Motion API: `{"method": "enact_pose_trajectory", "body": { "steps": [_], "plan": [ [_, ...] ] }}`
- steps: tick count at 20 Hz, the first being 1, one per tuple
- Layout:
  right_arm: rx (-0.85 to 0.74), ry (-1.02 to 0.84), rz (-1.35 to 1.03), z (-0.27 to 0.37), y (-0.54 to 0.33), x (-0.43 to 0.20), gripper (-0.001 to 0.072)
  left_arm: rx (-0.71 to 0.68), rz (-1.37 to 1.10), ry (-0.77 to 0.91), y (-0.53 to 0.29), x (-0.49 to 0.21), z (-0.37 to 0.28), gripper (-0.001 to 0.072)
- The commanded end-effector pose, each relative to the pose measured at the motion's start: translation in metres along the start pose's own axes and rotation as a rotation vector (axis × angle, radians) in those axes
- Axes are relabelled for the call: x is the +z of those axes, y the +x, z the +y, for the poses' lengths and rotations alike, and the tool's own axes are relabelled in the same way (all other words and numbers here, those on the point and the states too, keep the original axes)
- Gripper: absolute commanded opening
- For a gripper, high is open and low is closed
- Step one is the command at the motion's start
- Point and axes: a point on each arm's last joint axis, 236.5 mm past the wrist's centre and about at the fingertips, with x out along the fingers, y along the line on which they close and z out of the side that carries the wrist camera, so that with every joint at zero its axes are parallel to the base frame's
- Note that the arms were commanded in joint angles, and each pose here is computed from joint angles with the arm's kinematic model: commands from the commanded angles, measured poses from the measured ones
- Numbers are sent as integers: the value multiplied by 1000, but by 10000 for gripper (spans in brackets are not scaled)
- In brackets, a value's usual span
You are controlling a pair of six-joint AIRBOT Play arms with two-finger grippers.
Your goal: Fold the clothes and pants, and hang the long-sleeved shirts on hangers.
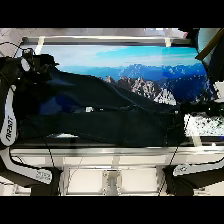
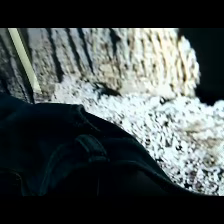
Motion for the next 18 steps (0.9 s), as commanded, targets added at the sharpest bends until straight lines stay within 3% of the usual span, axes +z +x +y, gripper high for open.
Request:
{"method": "enact_pose_trajectory", "body": {
  "steps": [1, 4, 6, 8, 11, 16, 17, 18],
  "plan": [
    [89, -135, -140, 53, -38, 59, 40, 0, -139, -81, -17, 31, 8, 17],
    [95, -379, -255, 118, -118, 88, 40, -11, -392, -146, -80, 84, 24, 17],
    [79, -531, -279, 152, -160, 72, 40, -1, -483, -144, -122, 96, 34, 17],
    [-2, -586, -183, 146, -172, 32, 40, 42, -457, -80, -132, 79, 40, 17],
    [-71, -470, -27, 92, -156, -36, 40, 141, -234, -14, -78, -6, 60, 17],
    [-53, -174, 81, 19, -85, -111, 40, 142, 42, 36, 14, -134, 59, 18],
    [-59, -145, 67, 17, -81, -109, 42, 143, 58, 9, 17, -138, 59, 35],
    [-59, -116, 53, 18, -82, -105, 107, 144, 40, -22, 14, -131, 60, 229]
  ]
}}
